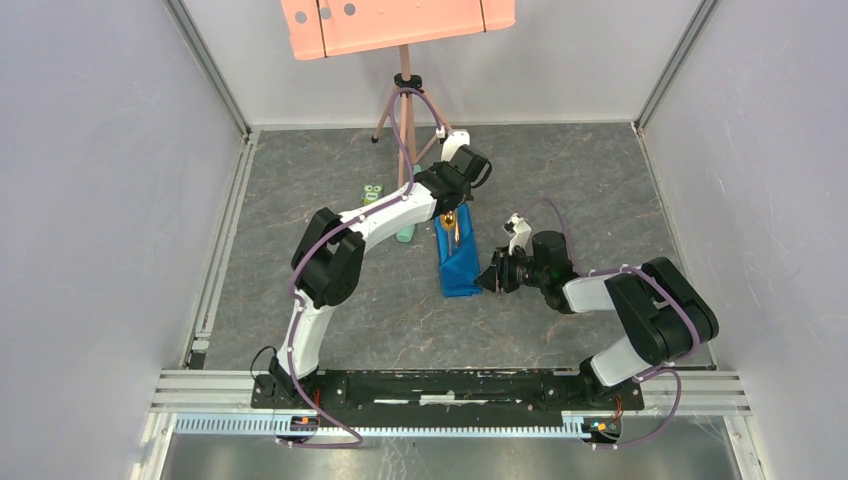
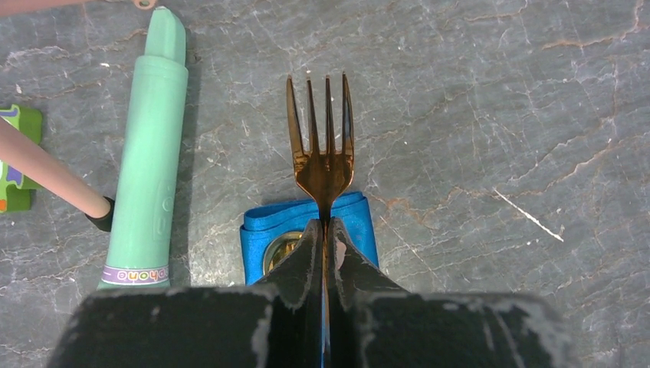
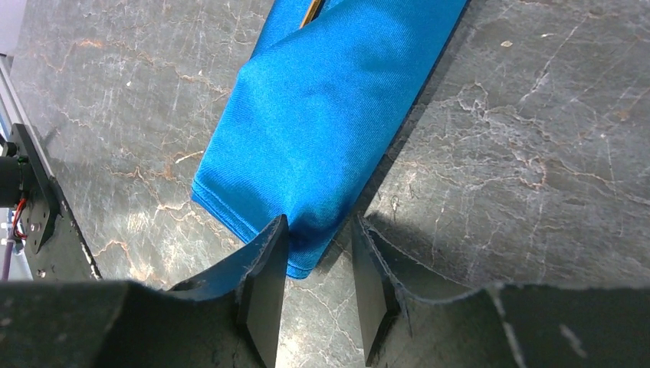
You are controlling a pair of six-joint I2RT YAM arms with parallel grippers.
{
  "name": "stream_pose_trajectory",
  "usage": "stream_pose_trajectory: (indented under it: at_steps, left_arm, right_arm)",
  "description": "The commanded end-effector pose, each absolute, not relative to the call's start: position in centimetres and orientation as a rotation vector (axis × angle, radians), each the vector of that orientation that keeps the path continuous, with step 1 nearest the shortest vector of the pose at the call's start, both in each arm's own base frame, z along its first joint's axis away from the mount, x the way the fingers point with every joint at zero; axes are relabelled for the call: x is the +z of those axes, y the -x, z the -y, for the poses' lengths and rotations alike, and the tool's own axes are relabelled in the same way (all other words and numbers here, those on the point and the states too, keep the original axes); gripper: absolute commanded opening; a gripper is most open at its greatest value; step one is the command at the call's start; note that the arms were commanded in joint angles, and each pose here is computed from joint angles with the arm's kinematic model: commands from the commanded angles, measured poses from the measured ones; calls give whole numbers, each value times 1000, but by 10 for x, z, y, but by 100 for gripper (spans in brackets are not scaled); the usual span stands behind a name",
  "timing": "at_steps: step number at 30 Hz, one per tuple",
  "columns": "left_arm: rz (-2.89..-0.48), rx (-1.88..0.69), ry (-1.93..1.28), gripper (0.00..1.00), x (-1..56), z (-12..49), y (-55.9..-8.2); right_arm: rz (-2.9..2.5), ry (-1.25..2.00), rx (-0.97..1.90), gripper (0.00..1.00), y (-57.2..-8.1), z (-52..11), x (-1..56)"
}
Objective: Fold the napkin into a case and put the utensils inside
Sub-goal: Insert the fork into the folded napkin.
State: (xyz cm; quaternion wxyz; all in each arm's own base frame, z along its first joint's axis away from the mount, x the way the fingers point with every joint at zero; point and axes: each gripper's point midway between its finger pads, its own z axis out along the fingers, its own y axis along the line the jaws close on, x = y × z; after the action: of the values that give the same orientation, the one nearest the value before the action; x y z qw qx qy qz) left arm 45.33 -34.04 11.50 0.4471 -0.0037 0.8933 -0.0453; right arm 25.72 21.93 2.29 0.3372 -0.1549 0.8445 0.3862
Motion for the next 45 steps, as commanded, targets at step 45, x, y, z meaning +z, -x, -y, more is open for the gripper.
stream_pose_trajectory:
  at_steps: [45]
  left_arm:
    - [-2567, -255, -14, 2, 70, 364, -370]
  right_arm:
    - [-2281, 401, 1027, 18, -242, -218, 3]
